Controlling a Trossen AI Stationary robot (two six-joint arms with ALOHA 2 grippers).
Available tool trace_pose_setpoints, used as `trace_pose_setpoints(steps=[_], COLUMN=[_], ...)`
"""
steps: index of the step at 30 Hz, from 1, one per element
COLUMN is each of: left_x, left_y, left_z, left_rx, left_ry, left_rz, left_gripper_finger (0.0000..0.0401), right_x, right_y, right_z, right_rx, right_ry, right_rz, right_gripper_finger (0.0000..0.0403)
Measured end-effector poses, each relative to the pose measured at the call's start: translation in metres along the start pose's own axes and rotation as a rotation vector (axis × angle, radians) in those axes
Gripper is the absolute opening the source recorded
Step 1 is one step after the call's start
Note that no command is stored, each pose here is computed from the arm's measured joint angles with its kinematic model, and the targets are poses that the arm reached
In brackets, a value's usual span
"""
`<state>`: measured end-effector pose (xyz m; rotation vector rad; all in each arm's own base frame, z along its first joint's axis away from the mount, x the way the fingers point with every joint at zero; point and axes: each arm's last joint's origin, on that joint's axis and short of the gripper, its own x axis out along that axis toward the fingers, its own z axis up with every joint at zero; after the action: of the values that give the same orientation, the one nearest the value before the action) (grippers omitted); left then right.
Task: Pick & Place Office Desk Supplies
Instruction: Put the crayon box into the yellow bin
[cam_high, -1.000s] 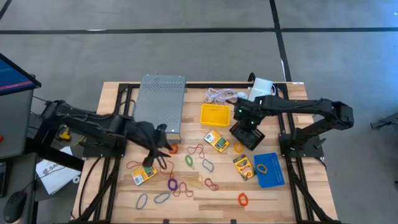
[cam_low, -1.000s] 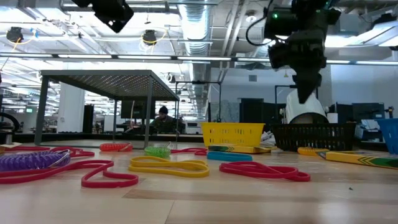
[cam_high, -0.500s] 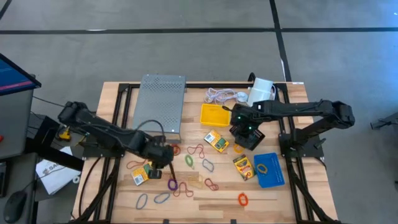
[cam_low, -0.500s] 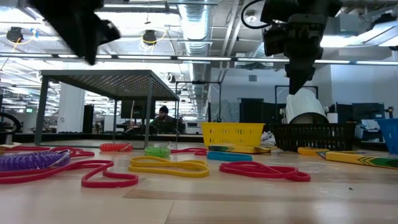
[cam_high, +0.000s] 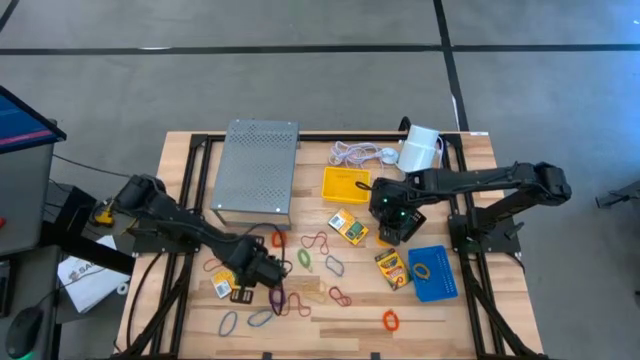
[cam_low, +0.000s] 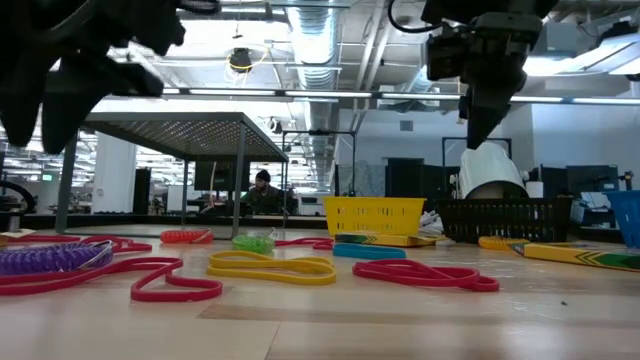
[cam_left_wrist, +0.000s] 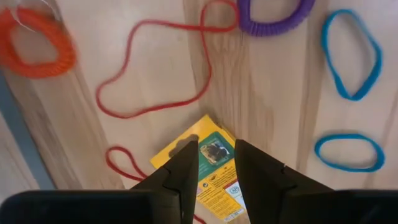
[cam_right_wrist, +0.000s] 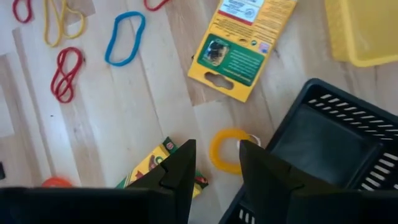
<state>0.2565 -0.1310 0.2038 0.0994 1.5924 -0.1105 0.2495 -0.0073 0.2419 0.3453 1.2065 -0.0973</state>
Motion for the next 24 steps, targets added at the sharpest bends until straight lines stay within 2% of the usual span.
trace_pose_setpoints(steps=[6, 11, 18, 21, 24], left_x=[0.020, 0.032, 0.038, 0.038, 0.033], left_y=[-0.001, -0.002, -0.004, -0.005, -0.008], left_z=[0.004, 0.008, 0.015, 0.017, 0.020], left_rx=[-0.068, -0.162, -0.395, -0.445, -0.447], left_ry=[0.100, 0.119, 0.071, 0.057, 0.015], left_rz=[0.043, 0.082, 0.080, 0.075, 0.092], left_gripper_finger=[0.0102, 0.0101, 0.0101, 0.0098, 0.0092], right_x=[0.001, 0.001, 0.001, 0.001, 0.001], right_y=[0.005, 0.005, 0.005, 0.005, 0.005], right_z=[-0.002, -0.002, -0.002, 0.000, 0.000], right_rx=[-0.027, -0.030, -0.052, -0.072, -0.082], right_ry=[-0.015, -0.015, -0.016, -0.028, -0.030], right_rz=[-0.059, -0.064, -0.065, -0.066, -0.065], right_gripper_finger=[0.0122, 0.0122, 0.0122, 0.0122, 0.0122])
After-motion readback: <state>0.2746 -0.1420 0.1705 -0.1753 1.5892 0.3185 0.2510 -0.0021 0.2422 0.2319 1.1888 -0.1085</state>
